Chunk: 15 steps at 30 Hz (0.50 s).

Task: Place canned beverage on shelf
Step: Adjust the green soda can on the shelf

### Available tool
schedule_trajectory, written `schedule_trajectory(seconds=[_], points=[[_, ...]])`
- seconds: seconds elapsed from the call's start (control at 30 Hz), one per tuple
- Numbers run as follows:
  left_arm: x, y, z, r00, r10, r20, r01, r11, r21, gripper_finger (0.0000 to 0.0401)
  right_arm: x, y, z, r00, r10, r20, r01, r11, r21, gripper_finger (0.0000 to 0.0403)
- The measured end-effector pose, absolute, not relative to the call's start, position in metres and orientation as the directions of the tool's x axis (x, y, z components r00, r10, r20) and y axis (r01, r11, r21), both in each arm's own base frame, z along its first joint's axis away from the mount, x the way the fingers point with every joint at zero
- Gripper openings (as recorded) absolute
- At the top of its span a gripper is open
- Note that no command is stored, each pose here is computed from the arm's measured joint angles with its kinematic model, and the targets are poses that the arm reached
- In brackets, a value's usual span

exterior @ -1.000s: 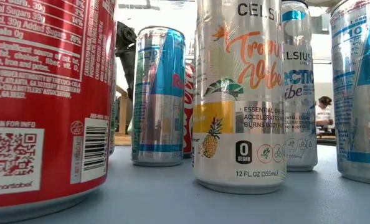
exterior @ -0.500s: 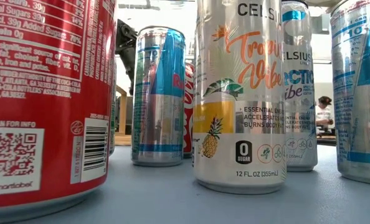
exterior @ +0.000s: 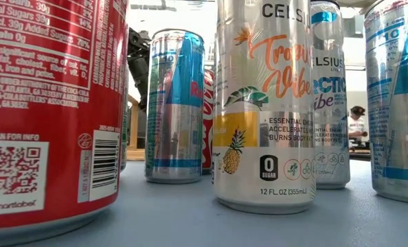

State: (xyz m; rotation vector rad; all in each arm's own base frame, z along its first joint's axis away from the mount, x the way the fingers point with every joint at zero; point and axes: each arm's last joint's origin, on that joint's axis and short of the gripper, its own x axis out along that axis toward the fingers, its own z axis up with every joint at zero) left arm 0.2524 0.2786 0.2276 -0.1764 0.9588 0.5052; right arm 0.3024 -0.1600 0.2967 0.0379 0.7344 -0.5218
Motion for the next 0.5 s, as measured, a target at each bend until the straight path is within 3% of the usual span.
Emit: schedule_trajectory(seconds=[0.37,0.5], points=[[0.2497,0.2765,0.2252,0.437,0.322,-0.84,-0.461,0.882,0.098,0.0303,0.3029,-0.16,0.2972,0.629,-0.436,-0.643,0.46,0.876,-0.143,0.026],[0.2495,0.2763,0.225,0.439,0.316,-0.841,-0.448,0.888,0.1,0.0315,0.3054,-0.1587,0.2989,0.684,-0.371,-0.628,0.409,0.908,-0.091,0.026]])
